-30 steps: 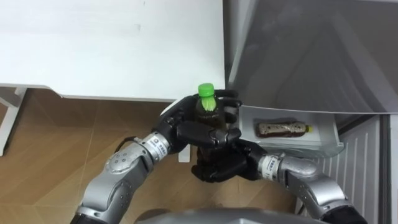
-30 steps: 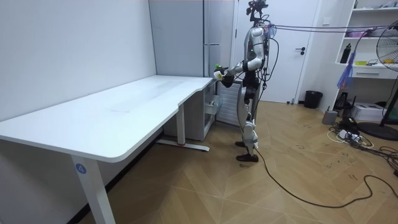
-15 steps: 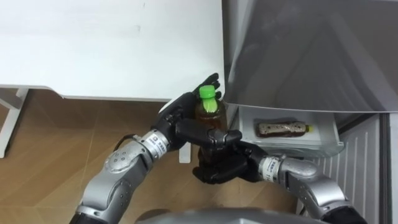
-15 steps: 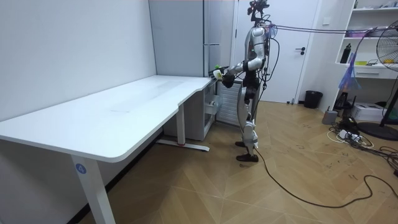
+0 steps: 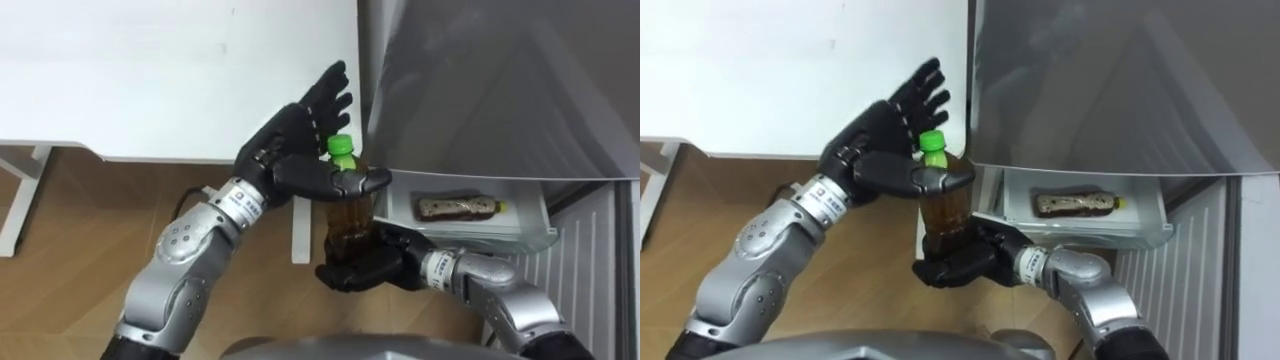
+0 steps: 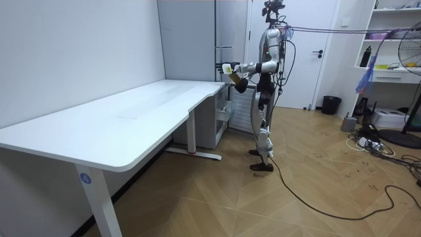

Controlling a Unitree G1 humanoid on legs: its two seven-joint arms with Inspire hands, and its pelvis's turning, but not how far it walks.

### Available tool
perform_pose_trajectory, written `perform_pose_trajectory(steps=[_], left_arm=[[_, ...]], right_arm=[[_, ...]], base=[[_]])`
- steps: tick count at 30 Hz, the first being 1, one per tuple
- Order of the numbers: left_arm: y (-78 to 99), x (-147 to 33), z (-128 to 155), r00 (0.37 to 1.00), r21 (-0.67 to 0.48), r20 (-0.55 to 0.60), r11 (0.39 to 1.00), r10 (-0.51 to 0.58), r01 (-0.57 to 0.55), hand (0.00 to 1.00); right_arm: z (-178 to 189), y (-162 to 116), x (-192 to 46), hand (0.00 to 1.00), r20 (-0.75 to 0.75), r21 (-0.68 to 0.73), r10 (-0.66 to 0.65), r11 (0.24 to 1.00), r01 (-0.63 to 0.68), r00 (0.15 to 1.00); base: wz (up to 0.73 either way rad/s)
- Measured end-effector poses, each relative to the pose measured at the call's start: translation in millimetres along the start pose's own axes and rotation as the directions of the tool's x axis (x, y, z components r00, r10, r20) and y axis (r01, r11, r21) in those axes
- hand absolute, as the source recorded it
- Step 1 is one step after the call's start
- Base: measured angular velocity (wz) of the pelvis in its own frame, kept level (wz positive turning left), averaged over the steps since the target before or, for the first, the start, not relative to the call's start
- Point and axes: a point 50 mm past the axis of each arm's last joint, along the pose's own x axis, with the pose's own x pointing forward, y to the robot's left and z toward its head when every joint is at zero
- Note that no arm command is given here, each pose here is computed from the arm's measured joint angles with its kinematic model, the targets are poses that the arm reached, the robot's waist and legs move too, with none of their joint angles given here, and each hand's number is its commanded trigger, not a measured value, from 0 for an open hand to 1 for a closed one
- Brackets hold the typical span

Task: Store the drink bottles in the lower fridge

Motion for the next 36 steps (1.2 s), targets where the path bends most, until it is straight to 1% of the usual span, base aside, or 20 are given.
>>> perform_pose_trajectory(steps=[2, 5, 8, 12, 16, 21, 23, 27, 29, 31, 32, 33, 35, 36], left_arm=[[2.1, -0.8, 7, 0.999, 0.014, 0.031, 1.000, 0.012, -0.013, 0.00], [13.3, -5.3, 21, 0.992, 0.038, 0.094, 0.995, 0.086, -0.090, 0.00], [20.5, -9.7, 34, 0.978, 0.056, 0.152, 0.986, 0.145, -0.155, 0.00], [22.4, -14.2, 52, 0.957, 0.074, 0.232, 0.978, 0.175, -0.197, 0.00], [32.1, -25.7, 74, 0.906, 0.087, 0.338, 0.950, 0.254, -0.299, 0.00], [41.3, -35.4, 86, 0.850, 0.080, 0.403, 0.912, 0.340, -0.402, 0.00], [47.8, -41.0, 90, 0.820, 0.081, 0.421, 0.884, 0.388, -0.460, 0.00], [56.2, -49.3, 96, 0.770, 0.085, 0.450, 0.837, 0.452, -0.540, 0.00], [61.4, -54.9, 99, 0.735, 0.079, 0.467, 0.805, 0.491, -0.588, 0.00], [68.6, -64.1, 104, 0.679, 0.053, 0.491, 0.760, 0.545, -0.648, 0.00], [70.1, -66.4, 104, 0.667, 0.047, 0.495, 0.749, 0.557, -0.661, 0.00], [73.3, -70.4, 106, 0.641, 0.032, 0.501, 0.727, 0.581, -0.685, 0.00], [81.6, -78.6, 106, 0.582, 0.001, 0.507, 0.675, 0.636, -0.738, 0.00], [83.8, -80.3, 106, 0.569, -0.006, 0.504, 0.662, 0.650, -0.750, 0.00]], right_arm=[[-4, 0, -2, 1.00, 0.001, 0.019, -0.009, 1.000, 0.009, 1.000], [-7, 1, -3, 1.00, 0.002, 0.034, -0.018, 0.999, 0.018, 1.000], [-10, -1, -4, 1.00, -0.003, 0.046, -0.030, 0.998, 0.030, 1.000], [-19, -6, -6, 1.00, -0.027, 0.085, -0.060, 0.994, 0.062, 0.998], [-24, -11, -12, 1.00, -0.063, 0.062, -0.092, 0.993, 0.096, 0.994], [-28, -17, -20, 1.00, -0.054, 0.088, -0.133, 0.987, 0.138, 0.990], [-30, -19, -25, 1.00, -0.055, 0.097, -0.150, 0.983, 0.154, 0.987], [-37, -20, -32, 1.00, -0.061, 0.117, -0.177, 0.976, 0.183, 0.982], [-37, -20, -37, 1.00, -0.052, 0.115, -0.193, 0.974, 0.197, 0.980], [-34, -21, -42, 1.00, -0.026, 0.109, -0.211, 0.971, 0.213, 0.977], [-33, -21, -43, 1.00, -0.021, 0.112, -0.217, 0.970, 0.218, 0.976], [-33, -23, -45, 1.00, -0.016, 0.116, -0.229, 0.967, 0.229, 0.973], [-35, -25, -48, 1.00, -0.018, 0.125, -0.245, 0.961, 0.245, 0.969], [-36, -25, -48, 1.00, -0.019, 0.127, -0.248, 0.960, 0.248, 0.969]], base=[[0.00], [0.00], [0.00], [0.00], [0.00], [-0.01], [0.00], [0.01], [-0.02], [0.00], [0.00], [0.00], [0.00], [0.00]])
